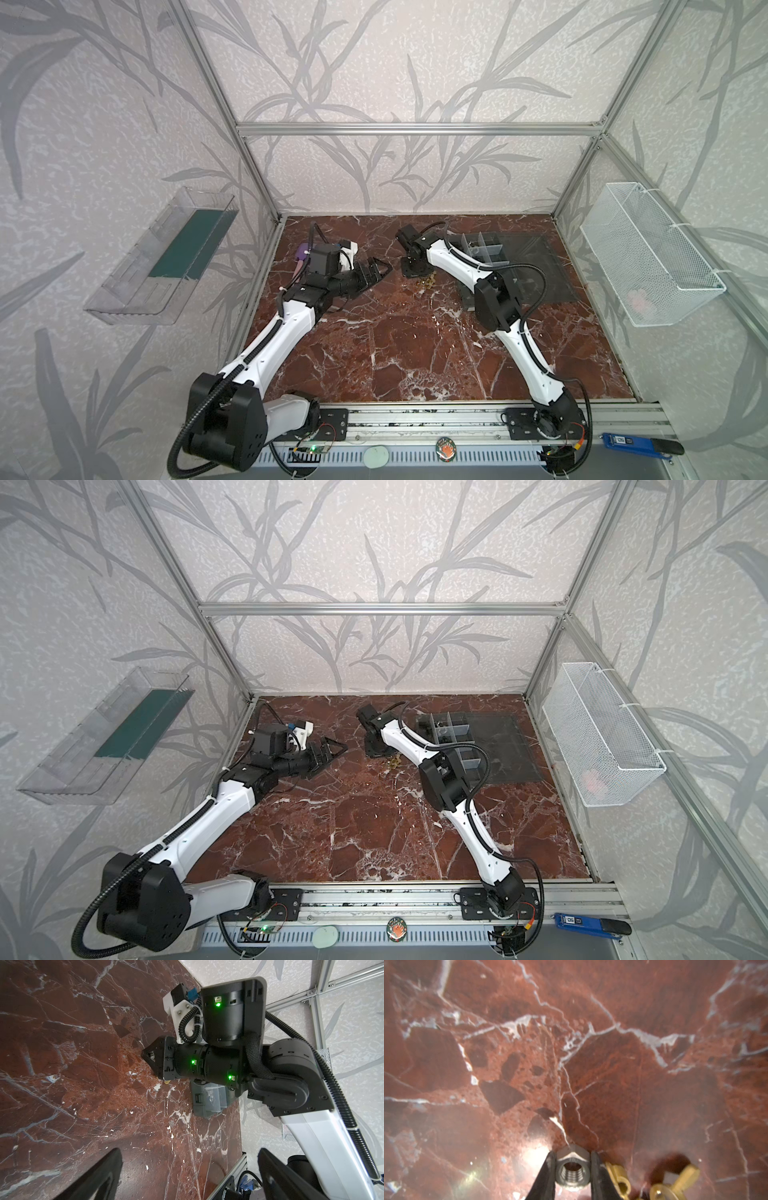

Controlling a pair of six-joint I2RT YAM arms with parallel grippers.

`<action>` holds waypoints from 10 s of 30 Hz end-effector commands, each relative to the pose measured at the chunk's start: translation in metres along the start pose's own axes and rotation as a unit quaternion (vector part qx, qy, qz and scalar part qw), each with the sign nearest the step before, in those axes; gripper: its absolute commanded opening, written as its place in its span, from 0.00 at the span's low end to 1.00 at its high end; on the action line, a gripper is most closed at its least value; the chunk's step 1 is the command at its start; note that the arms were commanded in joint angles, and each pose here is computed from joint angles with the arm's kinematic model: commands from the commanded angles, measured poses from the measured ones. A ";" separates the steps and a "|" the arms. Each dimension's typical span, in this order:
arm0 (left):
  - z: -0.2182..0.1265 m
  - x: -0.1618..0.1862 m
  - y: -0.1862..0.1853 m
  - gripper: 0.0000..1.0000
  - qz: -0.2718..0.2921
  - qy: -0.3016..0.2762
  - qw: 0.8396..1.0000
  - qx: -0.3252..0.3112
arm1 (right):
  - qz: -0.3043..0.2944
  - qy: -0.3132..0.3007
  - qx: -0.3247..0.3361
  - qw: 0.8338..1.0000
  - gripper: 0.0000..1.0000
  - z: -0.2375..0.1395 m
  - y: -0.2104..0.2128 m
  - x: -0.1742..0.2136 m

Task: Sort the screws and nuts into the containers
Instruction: 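Carry the silver hex nut over the organizer compartment with the right gripper, then open the right gripper to drop the silver hex nut into the compartment, then move the open right gripper back over the brass wing nuts, then lower the right gripper and close it on a brass wing nut, then carry the brass wing nut over the organizer compartment with the right gripper, then open the right gripper to drop the brass wing nut into the compartment, then move the right gripper back and close it on another brass wing nut, then carry the brass wing nut over the organizer compartment with the right gripper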

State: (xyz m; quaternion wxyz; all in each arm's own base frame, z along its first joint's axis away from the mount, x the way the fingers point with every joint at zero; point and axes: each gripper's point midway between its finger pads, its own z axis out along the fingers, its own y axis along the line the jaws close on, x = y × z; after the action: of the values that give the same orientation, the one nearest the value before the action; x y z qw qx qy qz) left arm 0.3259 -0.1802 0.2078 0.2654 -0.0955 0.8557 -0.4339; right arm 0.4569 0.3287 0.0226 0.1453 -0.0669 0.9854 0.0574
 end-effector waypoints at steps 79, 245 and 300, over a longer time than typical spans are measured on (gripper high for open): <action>0.015 0.024 -0.037 0.99 0.063 0.023 0.998 0.014 | -0.038 -0.013 0.004 0.999 0.51 -0.037 -0.008 0.010; 0.028 0.039 -0.057 0.99 0.081 0.036 0.995 0.037 | 0.026 -0.016 0.000 1.000 0.46 -0.045 -0.053 0.043; 0.068 0.066 -0.110 0.99 0.139 0.087 0.983 0.082 | 0.165 -0.067 0.099 0.979 0.04 -0.147 -0.259 0.083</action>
State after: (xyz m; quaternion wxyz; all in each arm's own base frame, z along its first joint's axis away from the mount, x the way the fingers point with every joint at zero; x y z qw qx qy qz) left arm 0.2948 -0.3106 0.2239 0.2407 0.0684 0.8534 -0.4574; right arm 0.3838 0.0602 0.1186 0.2125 0.1103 0.9709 -0.0067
